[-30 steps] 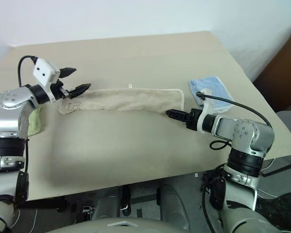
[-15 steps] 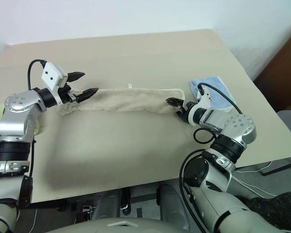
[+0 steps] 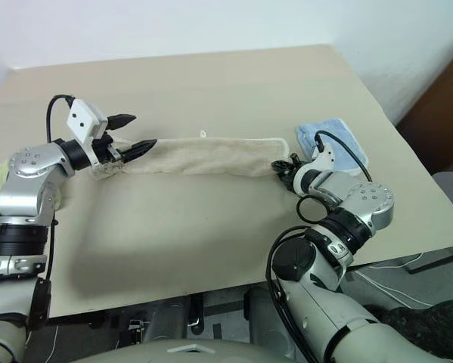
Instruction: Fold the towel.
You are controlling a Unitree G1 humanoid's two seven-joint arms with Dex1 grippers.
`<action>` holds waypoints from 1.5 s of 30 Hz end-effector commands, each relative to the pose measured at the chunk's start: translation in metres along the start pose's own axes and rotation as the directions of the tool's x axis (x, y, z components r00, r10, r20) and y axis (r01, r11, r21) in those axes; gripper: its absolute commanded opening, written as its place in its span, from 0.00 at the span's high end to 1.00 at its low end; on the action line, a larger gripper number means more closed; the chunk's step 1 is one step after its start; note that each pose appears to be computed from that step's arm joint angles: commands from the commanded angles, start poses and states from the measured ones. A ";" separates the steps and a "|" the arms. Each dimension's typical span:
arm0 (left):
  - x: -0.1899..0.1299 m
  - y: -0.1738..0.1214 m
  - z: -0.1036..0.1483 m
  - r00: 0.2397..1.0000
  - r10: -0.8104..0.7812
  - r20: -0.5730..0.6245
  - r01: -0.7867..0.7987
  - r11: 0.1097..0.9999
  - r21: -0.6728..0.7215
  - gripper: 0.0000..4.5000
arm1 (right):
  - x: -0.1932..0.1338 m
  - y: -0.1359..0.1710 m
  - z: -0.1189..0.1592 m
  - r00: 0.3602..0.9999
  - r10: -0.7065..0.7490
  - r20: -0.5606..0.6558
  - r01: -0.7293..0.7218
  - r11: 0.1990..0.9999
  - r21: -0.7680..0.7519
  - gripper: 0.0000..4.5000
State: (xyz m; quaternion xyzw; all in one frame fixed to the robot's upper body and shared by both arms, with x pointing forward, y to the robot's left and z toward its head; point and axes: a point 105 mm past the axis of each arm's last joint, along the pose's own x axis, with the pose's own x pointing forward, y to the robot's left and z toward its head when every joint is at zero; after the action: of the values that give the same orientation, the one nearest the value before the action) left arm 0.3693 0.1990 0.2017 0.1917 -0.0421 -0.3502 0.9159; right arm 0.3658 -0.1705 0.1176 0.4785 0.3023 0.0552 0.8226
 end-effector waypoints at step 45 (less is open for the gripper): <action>-0.001 -0.018 0.008 0.998 0.002 0.059 -0.002 1.000 -0.004 0.10 | 0.035 0.111 -0.064 0.903 0.166 -0.398 -0.427 0.217 -0.878 0.43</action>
State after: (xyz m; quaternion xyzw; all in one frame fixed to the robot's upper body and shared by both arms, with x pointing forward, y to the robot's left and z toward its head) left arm 0.3590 0.1833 0.1857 0.1727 -0.0402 -0.3584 0.9166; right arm 0.3861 -0.0522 0.1553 -0.0706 0.2248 0.4147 0.8789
